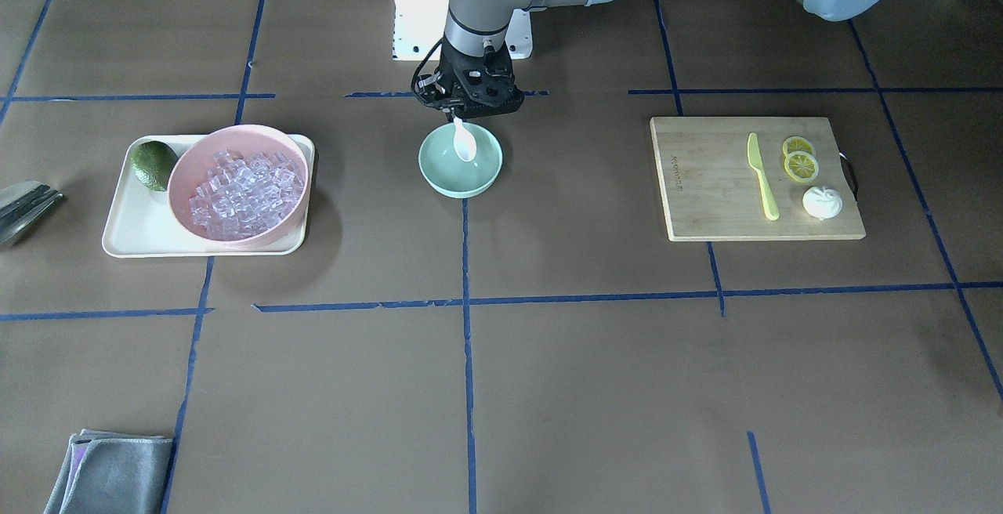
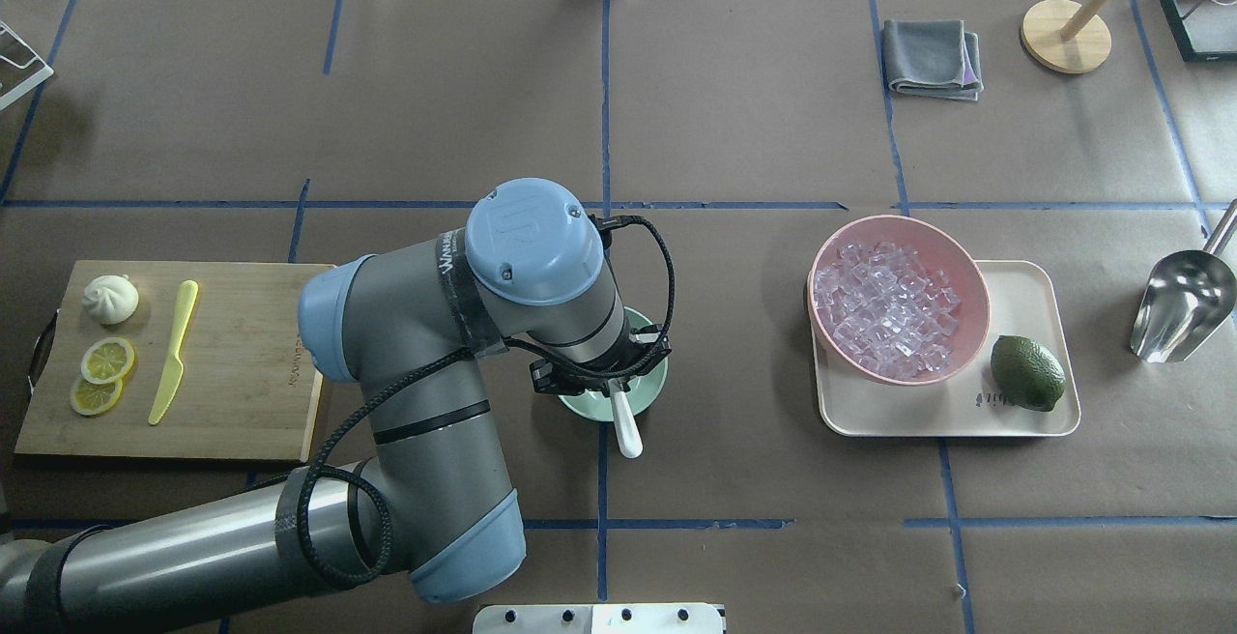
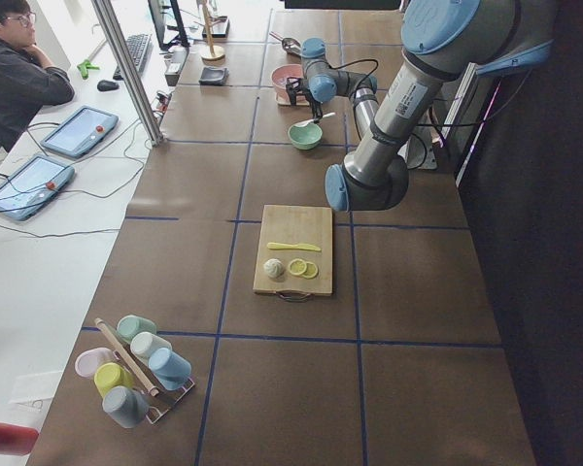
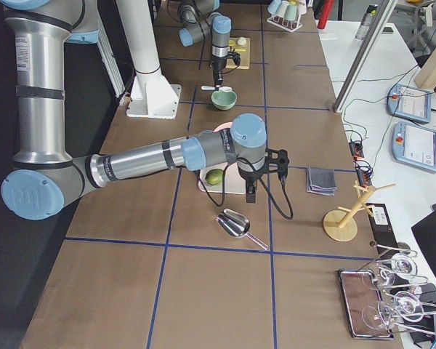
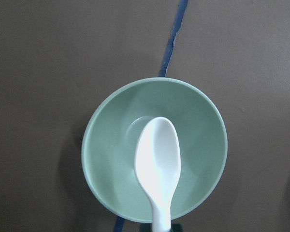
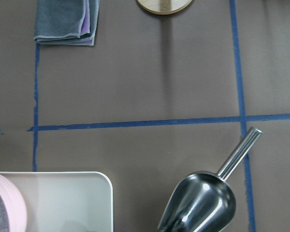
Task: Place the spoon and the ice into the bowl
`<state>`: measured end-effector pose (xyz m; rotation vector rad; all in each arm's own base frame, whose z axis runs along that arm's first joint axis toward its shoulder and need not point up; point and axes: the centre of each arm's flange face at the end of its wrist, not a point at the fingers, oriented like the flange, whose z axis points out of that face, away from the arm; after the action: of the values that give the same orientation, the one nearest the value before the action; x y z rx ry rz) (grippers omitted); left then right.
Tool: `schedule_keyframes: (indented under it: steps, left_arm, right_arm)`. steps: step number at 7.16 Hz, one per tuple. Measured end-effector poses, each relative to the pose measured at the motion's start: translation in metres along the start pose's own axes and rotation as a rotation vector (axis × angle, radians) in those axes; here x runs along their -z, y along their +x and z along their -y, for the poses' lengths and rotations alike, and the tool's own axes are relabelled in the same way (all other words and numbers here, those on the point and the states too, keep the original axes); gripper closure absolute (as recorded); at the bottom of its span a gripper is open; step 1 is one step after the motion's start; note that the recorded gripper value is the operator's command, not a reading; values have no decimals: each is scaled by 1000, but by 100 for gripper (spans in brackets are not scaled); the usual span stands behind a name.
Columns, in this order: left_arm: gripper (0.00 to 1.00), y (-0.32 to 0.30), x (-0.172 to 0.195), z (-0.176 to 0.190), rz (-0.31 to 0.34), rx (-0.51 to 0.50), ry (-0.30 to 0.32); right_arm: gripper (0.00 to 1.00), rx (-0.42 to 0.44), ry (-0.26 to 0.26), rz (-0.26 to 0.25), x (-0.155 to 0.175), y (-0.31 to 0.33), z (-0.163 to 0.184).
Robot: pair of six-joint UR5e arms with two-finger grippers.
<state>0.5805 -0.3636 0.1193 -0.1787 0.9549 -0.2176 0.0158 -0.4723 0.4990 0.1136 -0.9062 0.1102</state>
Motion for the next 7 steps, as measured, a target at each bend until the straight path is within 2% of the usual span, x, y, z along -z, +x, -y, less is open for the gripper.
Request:
schedule_keyframes:
  steps: [1, 2, 5, 7]
  left_arm:
    - [63, 2, -5, 2, 9, 1, 0]
    - [1, 2, -10, 4, 17, 3, 0]
    - [0, 2, -7, 6, 17, 7, 19]
    - [0, -1, 13, 20, 23, 12, 43]
  right_arm:
    - [0, -8, -3, 14, 1, -27, -5]
    - [0, -15, -7, 26, 1, -49, -11]
    - [0, -26, -21, 48, -2, -92, -20]
    - [0, -40, -40, 64, -15, -141, -17]
